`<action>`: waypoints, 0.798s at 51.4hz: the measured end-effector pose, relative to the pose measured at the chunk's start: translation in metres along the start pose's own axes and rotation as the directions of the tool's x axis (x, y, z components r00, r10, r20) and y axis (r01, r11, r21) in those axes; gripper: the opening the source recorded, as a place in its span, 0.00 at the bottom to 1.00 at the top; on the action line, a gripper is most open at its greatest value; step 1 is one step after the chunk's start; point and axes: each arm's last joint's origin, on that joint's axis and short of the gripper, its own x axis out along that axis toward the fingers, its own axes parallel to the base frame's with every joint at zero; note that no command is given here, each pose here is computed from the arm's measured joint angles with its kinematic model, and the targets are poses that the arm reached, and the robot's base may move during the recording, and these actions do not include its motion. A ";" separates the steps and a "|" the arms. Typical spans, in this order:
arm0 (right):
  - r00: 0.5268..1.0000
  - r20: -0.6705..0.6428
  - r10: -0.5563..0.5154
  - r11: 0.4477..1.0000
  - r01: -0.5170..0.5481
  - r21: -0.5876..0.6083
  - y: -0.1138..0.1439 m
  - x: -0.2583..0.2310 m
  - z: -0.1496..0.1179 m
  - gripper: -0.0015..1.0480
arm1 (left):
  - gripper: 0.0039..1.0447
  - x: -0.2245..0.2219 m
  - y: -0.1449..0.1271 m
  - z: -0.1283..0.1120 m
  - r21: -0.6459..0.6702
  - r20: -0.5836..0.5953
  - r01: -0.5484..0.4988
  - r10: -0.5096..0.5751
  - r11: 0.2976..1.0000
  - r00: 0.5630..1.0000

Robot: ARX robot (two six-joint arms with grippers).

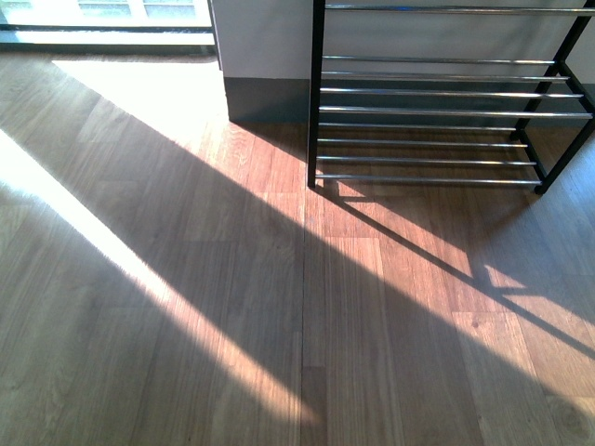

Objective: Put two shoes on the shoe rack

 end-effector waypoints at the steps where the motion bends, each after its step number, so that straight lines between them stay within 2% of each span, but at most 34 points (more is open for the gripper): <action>1: 1.000 0.000 0.000 1.000 0.000 0.000 0.000 0.000 0.000 0.02 | 0.01 0.000 0.000 0.000 0.000 0.000 0.000 0.000 1.000 1.000; 41: 1.000 0.001 -0.001 1.000 0.001 0.000 0.000 0.000 0.000 0.02 | 0.01 0.000 0.000 0.000 0.002 -0.001 0.001 -0.001 1.000 1.000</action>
